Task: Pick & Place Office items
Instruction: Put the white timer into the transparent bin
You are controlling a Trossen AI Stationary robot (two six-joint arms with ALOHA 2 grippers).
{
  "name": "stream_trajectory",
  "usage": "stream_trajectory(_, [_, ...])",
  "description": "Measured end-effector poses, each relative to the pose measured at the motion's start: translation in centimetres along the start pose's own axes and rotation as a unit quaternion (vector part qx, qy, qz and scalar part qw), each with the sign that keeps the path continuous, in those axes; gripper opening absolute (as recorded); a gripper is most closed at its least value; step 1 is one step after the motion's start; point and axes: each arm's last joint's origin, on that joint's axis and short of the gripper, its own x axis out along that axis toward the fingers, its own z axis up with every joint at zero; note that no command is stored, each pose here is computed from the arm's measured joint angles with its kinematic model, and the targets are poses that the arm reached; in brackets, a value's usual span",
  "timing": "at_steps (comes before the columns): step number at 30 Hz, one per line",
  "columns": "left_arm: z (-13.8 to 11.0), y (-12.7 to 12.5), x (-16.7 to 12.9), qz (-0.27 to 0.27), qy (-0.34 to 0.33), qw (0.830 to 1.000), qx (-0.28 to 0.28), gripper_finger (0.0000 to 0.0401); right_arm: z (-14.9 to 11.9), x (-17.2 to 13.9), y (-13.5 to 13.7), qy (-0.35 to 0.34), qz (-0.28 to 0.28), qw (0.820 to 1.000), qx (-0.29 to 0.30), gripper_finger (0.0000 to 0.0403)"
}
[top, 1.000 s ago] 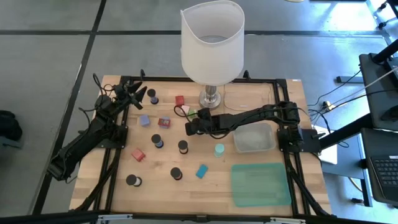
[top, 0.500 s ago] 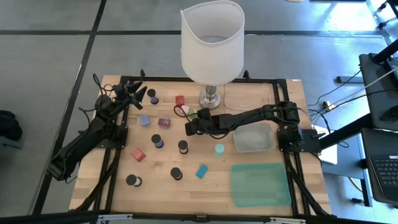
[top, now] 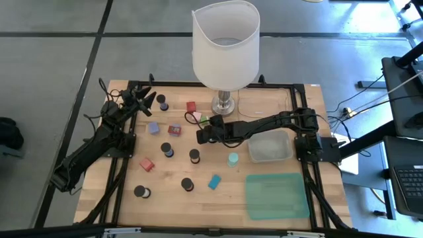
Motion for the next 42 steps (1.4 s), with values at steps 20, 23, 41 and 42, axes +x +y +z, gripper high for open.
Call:
stream_trajectory(20, [0.0, 0.0, 0.0, 0.000, 0.000, 1.000, 0.000, 0.0226, 2.9, -3.4, 1.4, -0.039, -0.095, 0.995, 0.016, 0.0168])
stream_trajectory(23, [0.0, 0.0, 0.0, 0.000, 0.000, 1.000, 0.000, 0.0226, 3.4, -4.5, 1.0, -0.051, -0.111, 0.992, 0.031, 0.0168])
stream_trajectory(41, [0.0, 0.0, 0.0, 0.000, 0.000, 1.000, 0.000, 0.0226, 6.7, -8.9, -4.1, -0.108, -0.287, 0.943, 0.132, 0.0166])
stream_trajectory(42, [0.0, 0.0, 0.0, 0.000, 0.000, 1.000, 0.000, 0.0226, 6.8, -9.0, -4.4, -0.110, -0.298, 0.938, 0.136, 0.0166])
